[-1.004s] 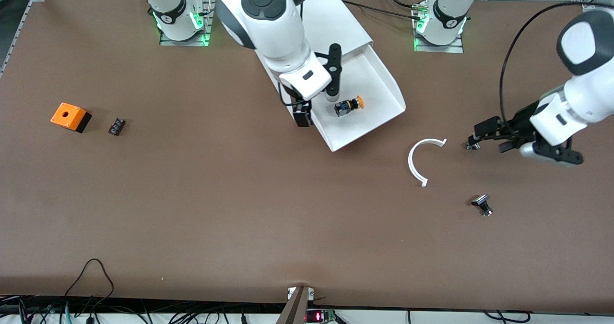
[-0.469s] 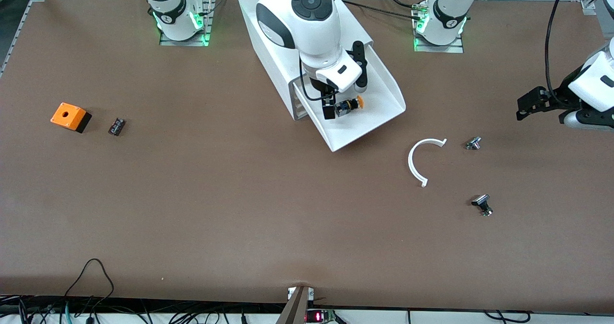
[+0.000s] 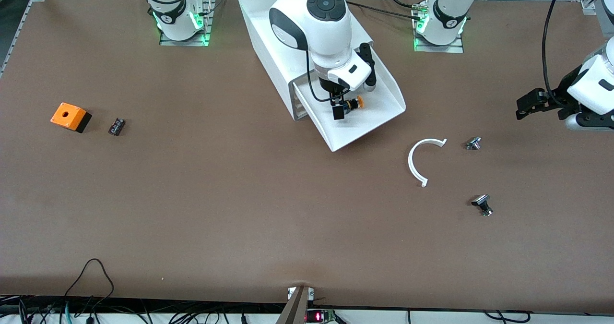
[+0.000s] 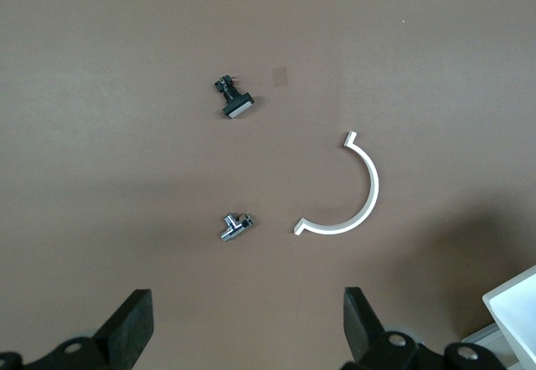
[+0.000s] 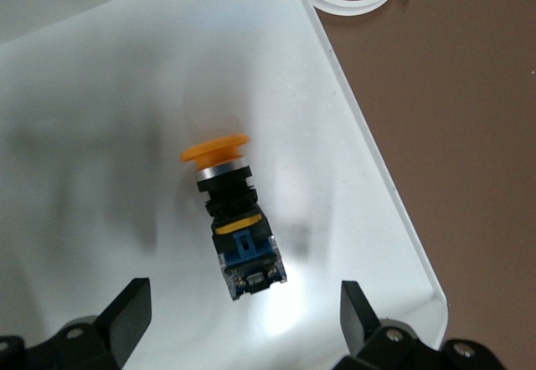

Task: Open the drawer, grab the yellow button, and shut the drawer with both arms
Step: 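Grasp the yellow push button in the drawer with the right gripper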

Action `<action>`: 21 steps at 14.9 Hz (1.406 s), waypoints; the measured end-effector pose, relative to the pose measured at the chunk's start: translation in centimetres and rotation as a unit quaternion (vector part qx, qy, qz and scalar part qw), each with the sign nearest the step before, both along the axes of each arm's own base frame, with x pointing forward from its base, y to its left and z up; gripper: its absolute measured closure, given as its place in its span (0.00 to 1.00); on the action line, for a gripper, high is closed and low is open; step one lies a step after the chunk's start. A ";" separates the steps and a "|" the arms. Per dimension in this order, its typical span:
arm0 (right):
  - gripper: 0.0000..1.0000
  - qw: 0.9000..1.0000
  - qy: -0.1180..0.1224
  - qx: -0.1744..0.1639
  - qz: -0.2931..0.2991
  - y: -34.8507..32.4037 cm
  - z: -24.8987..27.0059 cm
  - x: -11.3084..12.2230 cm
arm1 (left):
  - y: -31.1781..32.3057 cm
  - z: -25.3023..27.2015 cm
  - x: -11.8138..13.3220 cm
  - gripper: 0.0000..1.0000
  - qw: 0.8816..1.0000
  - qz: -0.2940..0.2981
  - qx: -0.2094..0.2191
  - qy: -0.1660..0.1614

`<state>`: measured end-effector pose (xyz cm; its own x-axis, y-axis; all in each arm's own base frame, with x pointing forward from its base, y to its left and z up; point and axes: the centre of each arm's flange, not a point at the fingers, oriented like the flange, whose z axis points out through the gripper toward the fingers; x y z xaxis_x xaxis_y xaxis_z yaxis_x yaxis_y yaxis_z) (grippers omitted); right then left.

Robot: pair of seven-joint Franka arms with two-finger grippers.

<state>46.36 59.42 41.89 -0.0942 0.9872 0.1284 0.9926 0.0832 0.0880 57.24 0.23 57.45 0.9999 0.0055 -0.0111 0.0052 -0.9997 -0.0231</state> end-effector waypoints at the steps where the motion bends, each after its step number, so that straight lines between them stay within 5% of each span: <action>1: 0.00 1.000 0.000 0.001 0.000 0.1 -0.4 0.1 | 0.0 0.0 0.0 0.00 1.000 0.001 0.000 0.000; 9: 0.04 1.000 0.004 -0.004 0.002 0.7 -2.6 0.0 | 0.0 0.0 0.0 0.00 1.000 0.001 0.000 0.000; 13: 0.44 1.000 0.000 0.001 0.005 1.1 -2.5 -0.3 | -0.1 0.0 0.0 0.00 1.000 0.001 0.000 0.001; 19: 0.66 1.000 -0.009 0.003 0.008 1.2 -2.3 -0.2 | -0.1 0.1 0.0 0.00 1.000 0.001 0.000 0.000; 21: 0.66 1.000 -0.011 0.003 0.011 1.4 -2.2 -0.4 | -0.1 0.1 0.0 0.00 1.000 0.001 0.000 0.000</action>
<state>45.97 60.80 39.66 -0.1179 0.9843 0.1314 0.9885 0.1036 0.1105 57.23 0.12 57.56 0.9999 0.0074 -0.0114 0.0071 -0.9997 -0.0231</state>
